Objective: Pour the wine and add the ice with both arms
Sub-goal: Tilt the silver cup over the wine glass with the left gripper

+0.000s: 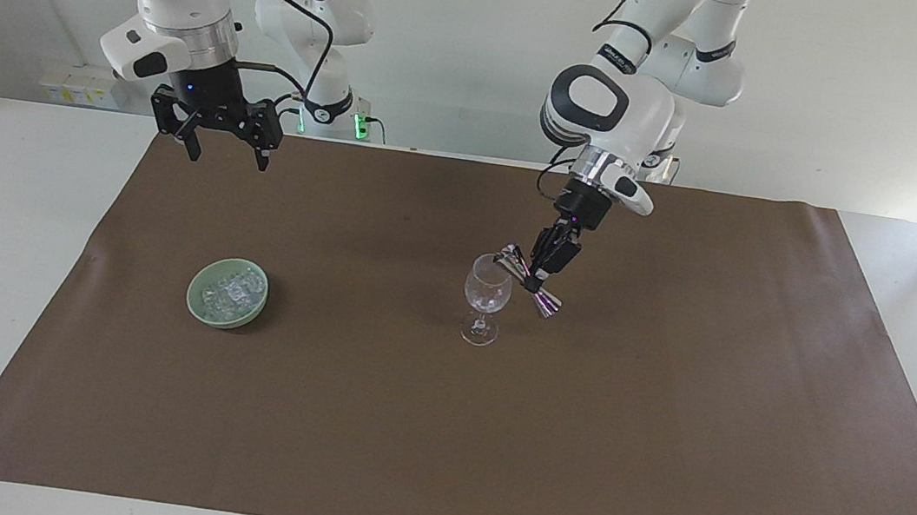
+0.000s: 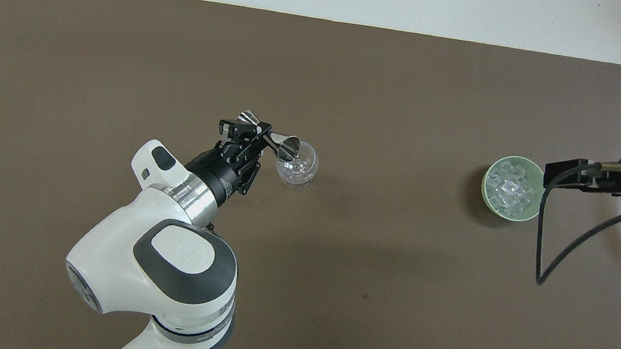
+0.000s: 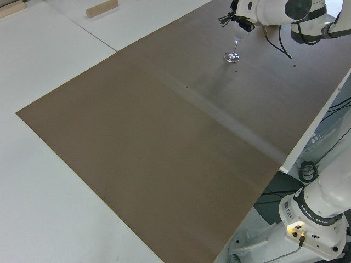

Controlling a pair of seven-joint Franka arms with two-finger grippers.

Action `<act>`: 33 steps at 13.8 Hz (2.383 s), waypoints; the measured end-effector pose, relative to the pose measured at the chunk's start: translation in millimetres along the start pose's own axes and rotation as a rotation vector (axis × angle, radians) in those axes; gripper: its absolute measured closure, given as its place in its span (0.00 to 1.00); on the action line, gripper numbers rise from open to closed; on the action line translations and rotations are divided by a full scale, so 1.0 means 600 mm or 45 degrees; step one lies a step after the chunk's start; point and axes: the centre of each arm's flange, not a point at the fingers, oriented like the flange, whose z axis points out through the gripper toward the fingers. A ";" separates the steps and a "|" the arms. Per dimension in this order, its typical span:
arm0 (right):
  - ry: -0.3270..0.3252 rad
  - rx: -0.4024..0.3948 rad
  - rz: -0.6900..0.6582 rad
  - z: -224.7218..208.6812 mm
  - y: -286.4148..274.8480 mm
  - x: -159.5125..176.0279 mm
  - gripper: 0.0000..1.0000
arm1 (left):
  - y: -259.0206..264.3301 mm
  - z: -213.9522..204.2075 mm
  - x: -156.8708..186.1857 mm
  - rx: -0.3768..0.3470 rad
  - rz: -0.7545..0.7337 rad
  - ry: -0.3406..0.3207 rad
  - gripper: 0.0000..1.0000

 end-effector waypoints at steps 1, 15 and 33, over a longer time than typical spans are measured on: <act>0.000 0.000 0.000 0.000 0.000 0.000 0.00 | -0.001 -0.001 -0.002 -0.001 0.008 0.008 0.78; 0.000 0.000 0.000 0.000 0.000 0.000 0.00 | 0.006 0.003 -0.019 -0.025 0.172 0.088 0.78; 0.000 0.000 0.000 0.000 0.000 0.000 0.00 | 0.017 0.011 -0.019 -0.033 0.392 0.144 0.78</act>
